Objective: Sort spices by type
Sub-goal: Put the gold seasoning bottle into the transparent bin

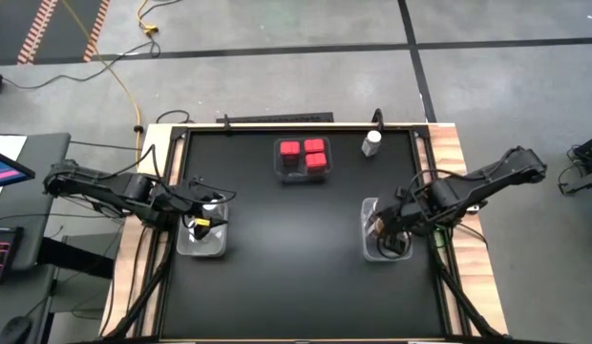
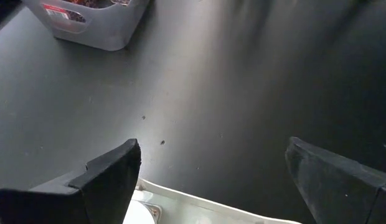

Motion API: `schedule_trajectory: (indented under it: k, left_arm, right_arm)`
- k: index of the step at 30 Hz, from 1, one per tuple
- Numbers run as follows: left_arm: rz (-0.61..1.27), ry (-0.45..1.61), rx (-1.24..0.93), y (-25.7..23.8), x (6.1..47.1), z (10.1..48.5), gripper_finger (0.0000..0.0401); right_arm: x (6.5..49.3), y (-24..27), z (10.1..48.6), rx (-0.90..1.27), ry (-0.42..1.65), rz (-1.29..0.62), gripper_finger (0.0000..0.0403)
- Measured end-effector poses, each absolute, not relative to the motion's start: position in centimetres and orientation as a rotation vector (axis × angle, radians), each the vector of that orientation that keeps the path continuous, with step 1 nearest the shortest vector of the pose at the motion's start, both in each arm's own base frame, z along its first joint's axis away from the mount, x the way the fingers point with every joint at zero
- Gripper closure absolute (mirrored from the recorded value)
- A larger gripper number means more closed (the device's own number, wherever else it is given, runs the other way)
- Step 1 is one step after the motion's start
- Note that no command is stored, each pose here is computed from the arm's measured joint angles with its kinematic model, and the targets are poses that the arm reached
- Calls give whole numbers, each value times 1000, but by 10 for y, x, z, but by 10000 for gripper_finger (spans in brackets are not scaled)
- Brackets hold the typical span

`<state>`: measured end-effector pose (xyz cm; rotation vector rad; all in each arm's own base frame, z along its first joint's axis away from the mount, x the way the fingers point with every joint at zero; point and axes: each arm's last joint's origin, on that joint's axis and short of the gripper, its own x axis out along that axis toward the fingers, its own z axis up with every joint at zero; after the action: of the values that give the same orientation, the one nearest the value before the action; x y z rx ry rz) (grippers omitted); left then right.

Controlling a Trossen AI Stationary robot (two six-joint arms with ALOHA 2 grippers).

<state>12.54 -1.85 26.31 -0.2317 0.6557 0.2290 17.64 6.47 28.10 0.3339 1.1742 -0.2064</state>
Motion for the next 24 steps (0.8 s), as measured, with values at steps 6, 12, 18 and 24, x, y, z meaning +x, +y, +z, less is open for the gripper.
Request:
schedule_trajectory:
  k: [6, 12, 18, 24]
  left_arm:
    - [229, 656, -232, -18, 125, 263, 17]
    - [229, 656, -232, -19, 125, 263, 17]
    - [229, 656, -232, -19, 125, 263, 17]
    - [229, 656, -231, -19, 125, 263, 17]
  right_arm:
    - [179, 66, 267, 307, 1177, -191, 91]
    - [178, 65, 254, 286, 1192, -186, 89]
    - [179, 67, 241, 280, 1178, -169, 75]
    - [180, 67, 241, 292, 1171, -170, 71]
